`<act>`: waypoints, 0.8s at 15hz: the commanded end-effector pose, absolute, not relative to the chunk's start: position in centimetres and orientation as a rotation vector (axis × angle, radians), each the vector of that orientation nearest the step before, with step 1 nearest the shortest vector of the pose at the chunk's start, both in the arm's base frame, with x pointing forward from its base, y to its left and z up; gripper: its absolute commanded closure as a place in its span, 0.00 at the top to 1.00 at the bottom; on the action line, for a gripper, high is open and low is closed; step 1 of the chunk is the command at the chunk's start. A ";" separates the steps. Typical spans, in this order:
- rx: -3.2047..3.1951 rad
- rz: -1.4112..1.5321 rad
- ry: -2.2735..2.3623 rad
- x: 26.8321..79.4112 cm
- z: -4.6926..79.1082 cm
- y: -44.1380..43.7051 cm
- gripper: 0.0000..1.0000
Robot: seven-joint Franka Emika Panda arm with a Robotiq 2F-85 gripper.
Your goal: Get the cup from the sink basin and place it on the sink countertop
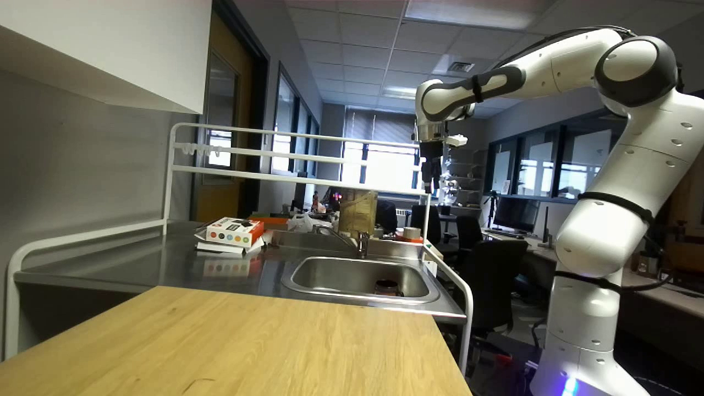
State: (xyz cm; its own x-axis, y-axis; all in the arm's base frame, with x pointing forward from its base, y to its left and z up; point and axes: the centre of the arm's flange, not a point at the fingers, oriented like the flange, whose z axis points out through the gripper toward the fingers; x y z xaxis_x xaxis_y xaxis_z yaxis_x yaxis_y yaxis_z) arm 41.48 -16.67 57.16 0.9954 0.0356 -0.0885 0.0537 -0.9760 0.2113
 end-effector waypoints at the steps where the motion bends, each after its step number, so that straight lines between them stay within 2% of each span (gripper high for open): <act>1: 2.923 -0.124 0.066 41.5 57.2 -16.7 1.00; 12: 2.930 -0.133 0.043 43.0 56.7 -16.8 1.00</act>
State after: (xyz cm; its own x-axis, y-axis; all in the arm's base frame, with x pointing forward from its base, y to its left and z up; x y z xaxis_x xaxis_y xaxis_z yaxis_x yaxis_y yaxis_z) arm 42.02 -16.73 56.34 0.9941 0.0322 -0.1040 0.0535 -0.9764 0.2092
